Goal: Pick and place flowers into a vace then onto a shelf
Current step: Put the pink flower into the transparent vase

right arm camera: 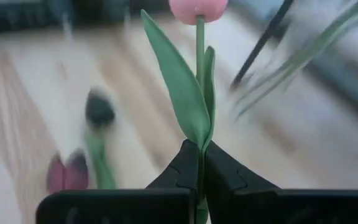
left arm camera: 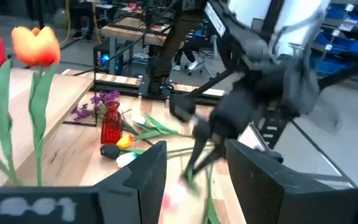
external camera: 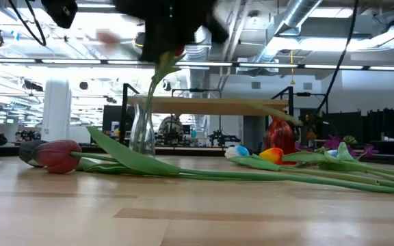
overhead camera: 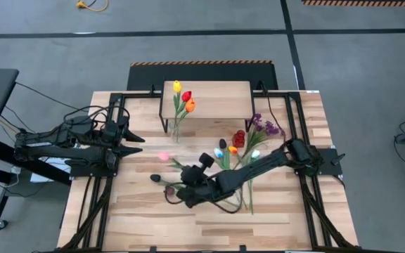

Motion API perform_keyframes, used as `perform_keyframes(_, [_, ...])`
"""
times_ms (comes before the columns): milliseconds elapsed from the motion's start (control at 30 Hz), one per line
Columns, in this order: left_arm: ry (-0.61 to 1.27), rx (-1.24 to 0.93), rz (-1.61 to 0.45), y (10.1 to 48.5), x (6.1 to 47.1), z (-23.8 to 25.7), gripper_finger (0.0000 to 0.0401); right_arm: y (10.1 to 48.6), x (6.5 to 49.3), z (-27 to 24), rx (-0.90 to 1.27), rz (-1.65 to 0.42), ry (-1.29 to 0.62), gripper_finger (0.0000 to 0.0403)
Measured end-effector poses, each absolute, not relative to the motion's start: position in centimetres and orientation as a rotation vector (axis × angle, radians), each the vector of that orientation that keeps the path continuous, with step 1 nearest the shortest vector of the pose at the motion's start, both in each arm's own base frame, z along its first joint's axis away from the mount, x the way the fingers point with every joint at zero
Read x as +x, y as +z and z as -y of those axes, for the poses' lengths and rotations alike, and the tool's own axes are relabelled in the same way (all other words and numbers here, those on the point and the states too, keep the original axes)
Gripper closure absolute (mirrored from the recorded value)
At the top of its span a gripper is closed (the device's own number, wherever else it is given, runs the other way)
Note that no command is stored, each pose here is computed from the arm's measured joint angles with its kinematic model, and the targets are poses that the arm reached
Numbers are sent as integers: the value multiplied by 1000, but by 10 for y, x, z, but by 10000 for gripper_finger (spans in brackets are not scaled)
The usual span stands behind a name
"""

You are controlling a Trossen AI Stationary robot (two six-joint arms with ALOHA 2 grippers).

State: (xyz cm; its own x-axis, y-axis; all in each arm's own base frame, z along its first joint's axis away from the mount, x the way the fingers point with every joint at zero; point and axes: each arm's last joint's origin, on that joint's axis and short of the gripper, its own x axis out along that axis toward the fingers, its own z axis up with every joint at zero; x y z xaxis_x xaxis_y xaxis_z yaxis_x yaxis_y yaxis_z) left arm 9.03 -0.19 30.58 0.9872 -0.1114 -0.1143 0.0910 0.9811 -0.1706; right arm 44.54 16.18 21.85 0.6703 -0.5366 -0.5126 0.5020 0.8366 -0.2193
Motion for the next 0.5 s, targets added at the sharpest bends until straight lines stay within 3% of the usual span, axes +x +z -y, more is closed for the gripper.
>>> perform_keyframes(233, [-241,-84,-79,311,99,5,244,298,439,-184,-166,-287,-475,402])
perform_keyframes(500, [-385,-43,136,333,114,9,244,341,448,-169,-199,-54,-288,402])
